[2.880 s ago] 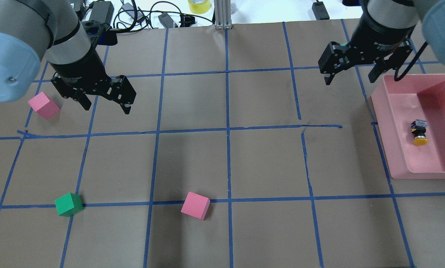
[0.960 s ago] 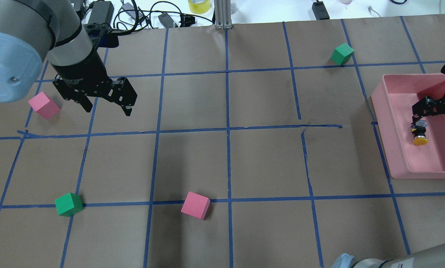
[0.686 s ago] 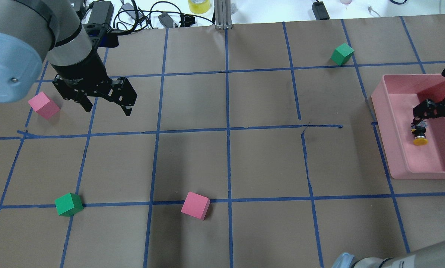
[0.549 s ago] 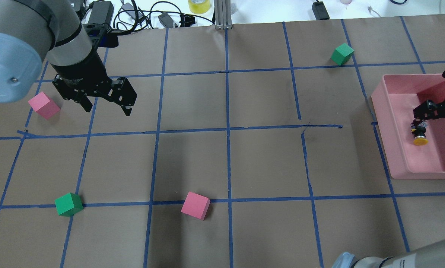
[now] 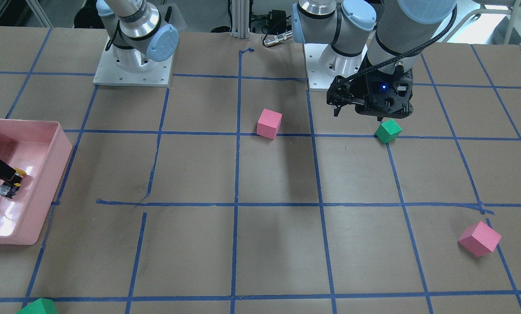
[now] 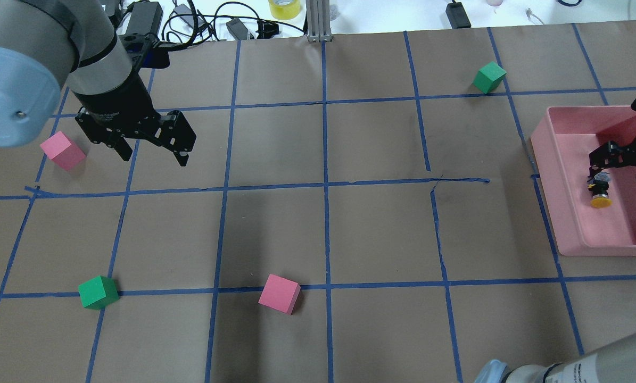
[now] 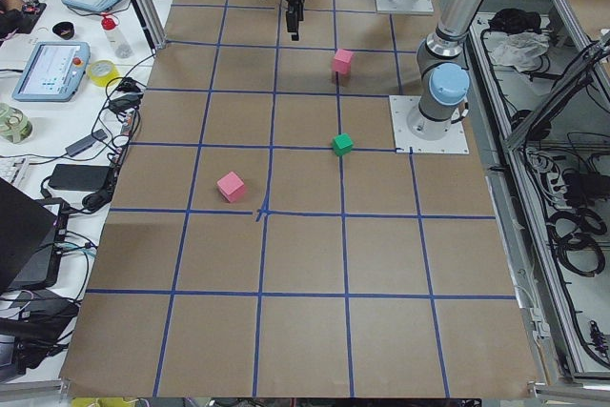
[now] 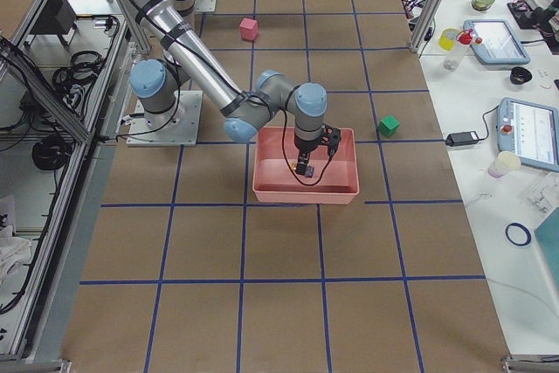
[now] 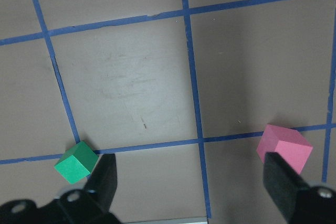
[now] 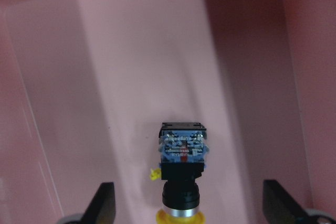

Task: Align button upright
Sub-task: 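Lower the right gripper into the bin onto the button switch, then close the right gripper on the button switch's clear body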

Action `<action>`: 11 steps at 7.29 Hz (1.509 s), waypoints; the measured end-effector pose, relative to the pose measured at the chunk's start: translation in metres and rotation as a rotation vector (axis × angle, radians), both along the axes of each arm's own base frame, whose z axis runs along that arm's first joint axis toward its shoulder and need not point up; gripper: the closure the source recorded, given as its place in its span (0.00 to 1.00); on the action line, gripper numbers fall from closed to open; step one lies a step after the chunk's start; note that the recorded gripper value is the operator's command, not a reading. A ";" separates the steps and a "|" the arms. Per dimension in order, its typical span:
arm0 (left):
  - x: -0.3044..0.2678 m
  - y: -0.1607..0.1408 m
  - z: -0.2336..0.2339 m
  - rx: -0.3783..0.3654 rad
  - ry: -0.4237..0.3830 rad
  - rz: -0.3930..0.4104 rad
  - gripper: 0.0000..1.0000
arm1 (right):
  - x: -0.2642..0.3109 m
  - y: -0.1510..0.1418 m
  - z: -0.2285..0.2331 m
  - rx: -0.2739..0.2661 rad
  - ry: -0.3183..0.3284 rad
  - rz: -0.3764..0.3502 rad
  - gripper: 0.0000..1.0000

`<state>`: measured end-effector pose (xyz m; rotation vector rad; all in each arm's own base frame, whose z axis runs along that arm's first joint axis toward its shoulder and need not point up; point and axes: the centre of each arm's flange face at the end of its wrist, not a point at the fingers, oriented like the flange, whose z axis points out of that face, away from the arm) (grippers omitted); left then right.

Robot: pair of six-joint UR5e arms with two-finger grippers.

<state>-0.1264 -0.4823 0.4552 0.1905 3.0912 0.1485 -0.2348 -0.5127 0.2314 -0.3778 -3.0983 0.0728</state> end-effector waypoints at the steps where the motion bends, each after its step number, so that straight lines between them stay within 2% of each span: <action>1: 0.000 0.000 0.000 0.000 0.000 0.000 0.00 | 0.000 -0.004 -0.006 -0.023 -0.016 0.002 0.00; 3: 0.000 0.000 0.000 0.001 0.002 0.003 0.00 | -0.001 -0.008 -0.012 -0.045 -0.022 0.004 0.00; 11: -0.001 -0.001 -0.005 0.005 0.006 0.004 0.00 | -0.003 -0.009 -0.029 -0.018 -0.026 0.022 0.02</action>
